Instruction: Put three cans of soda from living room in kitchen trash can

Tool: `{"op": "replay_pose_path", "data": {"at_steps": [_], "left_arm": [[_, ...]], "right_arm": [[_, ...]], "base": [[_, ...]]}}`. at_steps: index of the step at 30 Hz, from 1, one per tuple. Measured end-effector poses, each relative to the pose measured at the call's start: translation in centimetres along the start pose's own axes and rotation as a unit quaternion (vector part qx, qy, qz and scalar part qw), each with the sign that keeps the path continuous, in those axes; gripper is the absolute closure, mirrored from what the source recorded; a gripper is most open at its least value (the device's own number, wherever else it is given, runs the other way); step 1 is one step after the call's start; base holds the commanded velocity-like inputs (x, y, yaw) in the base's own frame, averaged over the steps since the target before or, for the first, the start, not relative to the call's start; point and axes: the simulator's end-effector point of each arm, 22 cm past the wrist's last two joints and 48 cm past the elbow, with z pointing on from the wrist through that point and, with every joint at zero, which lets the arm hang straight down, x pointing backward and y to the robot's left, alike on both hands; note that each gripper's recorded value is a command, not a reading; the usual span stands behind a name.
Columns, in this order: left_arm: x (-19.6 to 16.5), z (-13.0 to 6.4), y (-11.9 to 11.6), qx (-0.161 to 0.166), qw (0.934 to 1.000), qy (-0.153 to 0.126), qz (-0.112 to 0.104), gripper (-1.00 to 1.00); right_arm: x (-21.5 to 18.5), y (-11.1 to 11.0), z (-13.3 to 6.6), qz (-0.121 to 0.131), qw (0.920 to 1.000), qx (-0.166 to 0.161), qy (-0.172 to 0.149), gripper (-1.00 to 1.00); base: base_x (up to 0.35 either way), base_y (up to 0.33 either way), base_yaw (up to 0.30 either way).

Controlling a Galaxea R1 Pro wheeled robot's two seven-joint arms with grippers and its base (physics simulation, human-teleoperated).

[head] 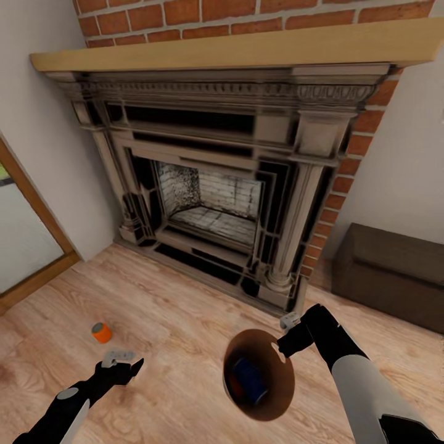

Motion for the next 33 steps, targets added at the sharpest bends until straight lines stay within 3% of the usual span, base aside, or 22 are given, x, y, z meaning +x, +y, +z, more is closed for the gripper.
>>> {"op": "replay_pose_path", "data": {"at_steps": [19,33], "left_arm": [[0.23,-0.02,0.07,0.0,1.0,0.002,-0.004,-1.0],[0.18,-0.04,-0.07,0.003,1.0,0.002,-0.003,-1.0]], "right_arm": [[0.13,0.09,0.1,-0.001,1.0,0.001,0.003,1.0],[0.07,0.3,0.17,-0.001,1.0,0.0,0.003,1.0]], "base": [[0.163,0.286,-0.24],[0.118,0.298,-0.025]]}}
